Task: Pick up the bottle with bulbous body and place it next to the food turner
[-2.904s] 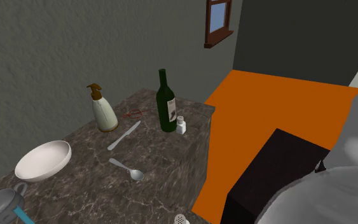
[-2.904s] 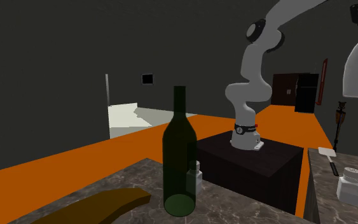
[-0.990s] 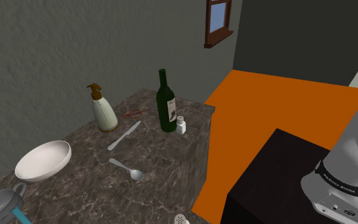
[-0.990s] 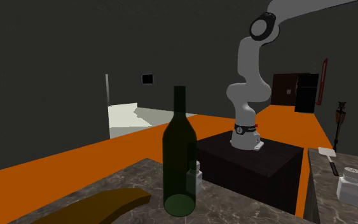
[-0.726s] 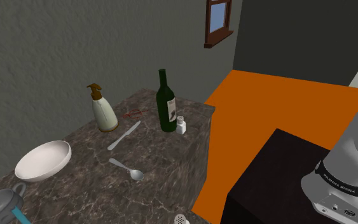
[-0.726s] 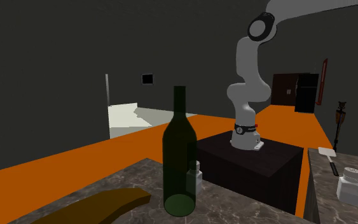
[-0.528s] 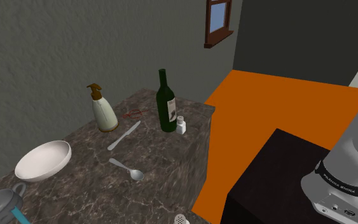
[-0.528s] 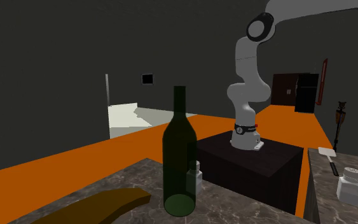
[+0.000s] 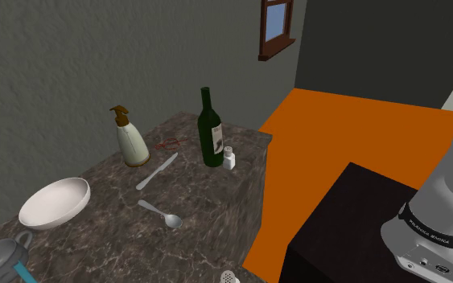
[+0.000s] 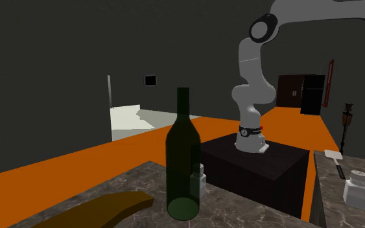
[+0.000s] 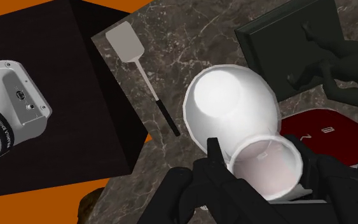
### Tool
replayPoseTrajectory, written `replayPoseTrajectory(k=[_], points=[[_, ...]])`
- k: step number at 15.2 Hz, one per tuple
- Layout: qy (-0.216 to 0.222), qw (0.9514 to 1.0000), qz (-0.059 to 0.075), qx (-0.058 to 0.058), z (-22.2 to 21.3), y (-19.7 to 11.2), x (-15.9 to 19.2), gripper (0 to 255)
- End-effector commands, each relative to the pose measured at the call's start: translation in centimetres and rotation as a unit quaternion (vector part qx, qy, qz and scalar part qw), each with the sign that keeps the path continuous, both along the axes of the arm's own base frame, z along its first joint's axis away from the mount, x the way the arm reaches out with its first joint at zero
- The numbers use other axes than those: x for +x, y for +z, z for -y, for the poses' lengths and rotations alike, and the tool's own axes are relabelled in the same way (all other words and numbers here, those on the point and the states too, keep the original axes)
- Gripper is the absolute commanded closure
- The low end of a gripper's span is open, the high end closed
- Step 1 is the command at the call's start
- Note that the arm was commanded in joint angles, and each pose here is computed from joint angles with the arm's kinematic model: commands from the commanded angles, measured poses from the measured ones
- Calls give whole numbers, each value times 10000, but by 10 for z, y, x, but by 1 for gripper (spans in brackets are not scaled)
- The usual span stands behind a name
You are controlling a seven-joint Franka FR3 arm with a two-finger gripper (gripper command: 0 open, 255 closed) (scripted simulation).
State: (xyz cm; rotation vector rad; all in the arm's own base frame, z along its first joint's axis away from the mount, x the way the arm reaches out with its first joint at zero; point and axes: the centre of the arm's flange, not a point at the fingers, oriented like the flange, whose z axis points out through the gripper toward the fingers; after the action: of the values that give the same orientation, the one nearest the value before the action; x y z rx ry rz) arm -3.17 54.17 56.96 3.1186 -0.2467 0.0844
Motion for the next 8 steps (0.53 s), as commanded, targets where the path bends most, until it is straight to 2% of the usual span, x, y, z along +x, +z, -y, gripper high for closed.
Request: replayPoseTrajectory(k=[1,8], points=[[1,10000,-1,3,0,-11,-1,255],[1,10000,-1,3,0,-48,-1,255]])
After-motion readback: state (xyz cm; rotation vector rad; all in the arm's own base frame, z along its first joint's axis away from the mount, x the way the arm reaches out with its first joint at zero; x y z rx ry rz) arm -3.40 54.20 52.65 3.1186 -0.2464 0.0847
